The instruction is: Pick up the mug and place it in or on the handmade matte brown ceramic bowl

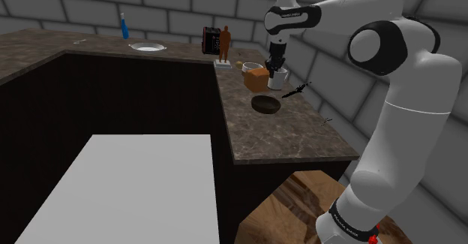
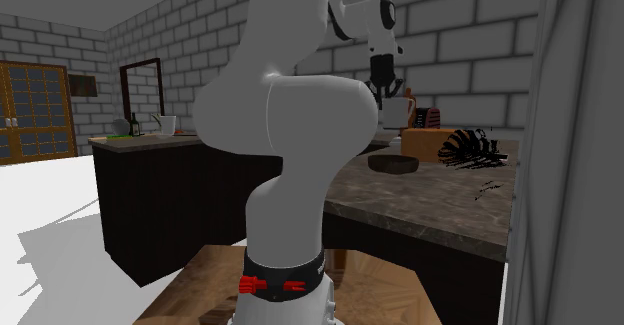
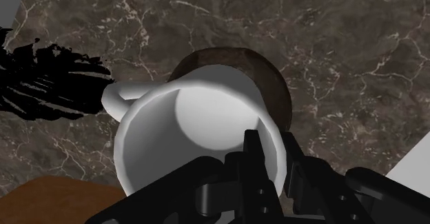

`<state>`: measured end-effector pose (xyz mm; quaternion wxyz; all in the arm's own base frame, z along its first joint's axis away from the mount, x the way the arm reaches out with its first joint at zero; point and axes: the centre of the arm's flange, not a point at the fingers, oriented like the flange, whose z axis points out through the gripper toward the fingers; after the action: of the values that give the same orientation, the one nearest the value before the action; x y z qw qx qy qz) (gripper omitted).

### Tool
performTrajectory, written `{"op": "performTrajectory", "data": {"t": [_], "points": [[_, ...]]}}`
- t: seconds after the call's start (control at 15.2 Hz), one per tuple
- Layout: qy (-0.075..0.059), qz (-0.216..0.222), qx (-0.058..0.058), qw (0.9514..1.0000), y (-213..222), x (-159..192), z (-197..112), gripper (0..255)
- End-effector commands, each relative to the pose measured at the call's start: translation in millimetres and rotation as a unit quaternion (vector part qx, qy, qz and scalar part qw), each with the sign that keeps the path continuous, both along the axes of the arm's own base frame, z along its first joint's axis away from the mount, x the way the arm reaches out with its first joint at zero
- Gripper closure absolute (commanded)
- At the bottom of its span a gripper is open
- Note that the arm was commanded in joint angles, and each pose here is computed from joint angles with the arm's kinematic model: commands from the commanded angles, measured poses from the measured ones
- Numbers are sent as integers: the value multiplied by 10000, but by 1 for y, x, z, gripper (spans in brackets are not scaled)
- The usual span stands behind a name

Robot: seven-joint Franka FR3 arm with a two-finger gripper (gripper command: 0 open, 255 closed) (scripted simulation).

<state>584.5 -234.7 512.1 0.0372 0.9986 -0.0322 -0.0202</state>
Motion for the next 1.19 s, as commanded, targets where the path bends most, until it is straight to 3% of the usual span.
{"op": "performTrajectory", "data": {"t": [0.0, 1.12], "points": [[0, 10, -2, 10000, -18, 22, 3, 255], [0, 10, -2, 10000, -19, 23, -81, 255]]}}
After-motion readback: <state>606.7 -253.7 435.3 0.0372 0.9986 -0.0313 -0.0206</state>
